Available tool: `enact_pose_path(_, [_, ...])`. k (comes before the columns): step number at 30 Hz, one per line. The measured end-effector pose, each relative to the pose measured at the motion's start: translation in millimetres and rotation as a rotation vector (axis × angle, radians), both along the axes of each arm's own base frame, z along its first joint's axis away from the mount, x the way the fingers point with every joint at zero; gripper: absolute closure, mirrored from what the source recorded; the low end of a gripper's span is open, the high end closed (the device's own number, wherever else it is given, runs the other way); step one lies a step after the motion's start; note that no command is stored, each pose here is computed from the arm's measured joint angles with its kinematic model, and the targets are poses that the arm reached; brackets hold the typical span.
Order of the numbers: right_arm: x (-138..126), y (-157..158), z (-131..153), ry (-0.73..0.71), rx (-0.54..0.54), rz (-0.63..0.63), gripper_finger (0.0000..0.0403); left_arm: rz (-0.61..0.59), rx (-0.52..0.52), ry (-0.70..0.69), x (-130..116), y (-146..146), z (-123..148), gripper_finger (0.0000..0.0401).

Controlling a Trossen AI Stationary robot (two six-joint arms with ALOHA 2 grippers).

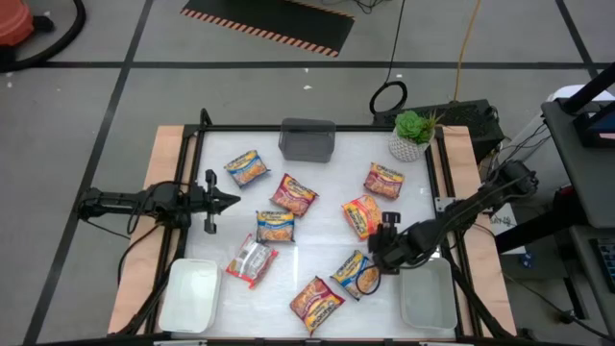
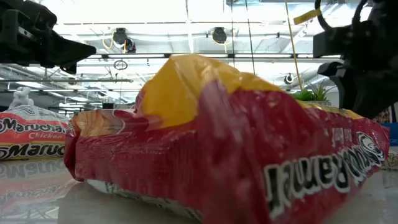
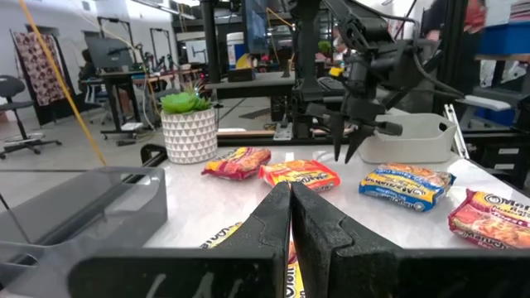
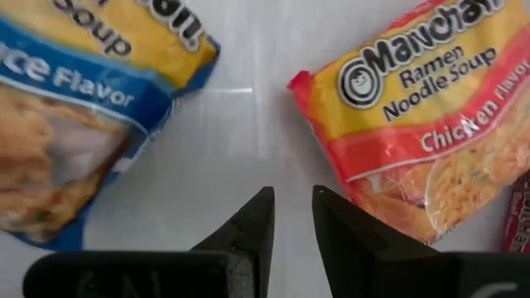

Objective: Sort Maruchan noodles
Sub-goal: Put the right orange noodle pack into the black bin

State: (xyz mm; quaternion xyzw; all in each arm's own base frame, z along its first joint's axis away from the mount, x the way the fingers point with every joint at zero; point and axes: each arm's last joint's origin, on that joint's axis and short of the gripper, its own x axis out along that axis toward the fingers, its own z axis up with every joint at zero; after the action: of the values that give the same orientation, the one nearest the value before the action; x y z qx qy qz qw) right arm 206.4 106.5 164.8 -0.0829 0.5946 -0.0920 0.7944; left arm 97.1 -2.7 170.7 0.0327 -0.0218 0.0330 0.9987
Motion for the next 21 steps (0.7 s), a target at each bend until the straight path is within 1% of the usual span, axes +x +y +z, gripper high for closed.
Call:
enact_pose_path(7, [2, -1, -8, 0.031, -0.095, 0.046, 0.0323, 0.01, 0.0, 0.004, 0, 0, 0, 0.0382])
enact_pose_path(12, [-1, -4, -12, 0.026, -0.151, 0.066, 0.0321, 0.011, 0.0, 0.009, 0, 0, -1, 0.0382])
enact_pose_path(17, [-7, -8, -21, 0.045, -0.168, 0.062, 0.0297, 0.012, 0.003, 0.01, 0, 0, -1, 0.0382])
enact_pose_path(21, [-13, -11, -30, 0.041, -0.169, 0.061, 0.0273, 0.041, 0.003, 0.008, 0, 1, 0, 0.0382])
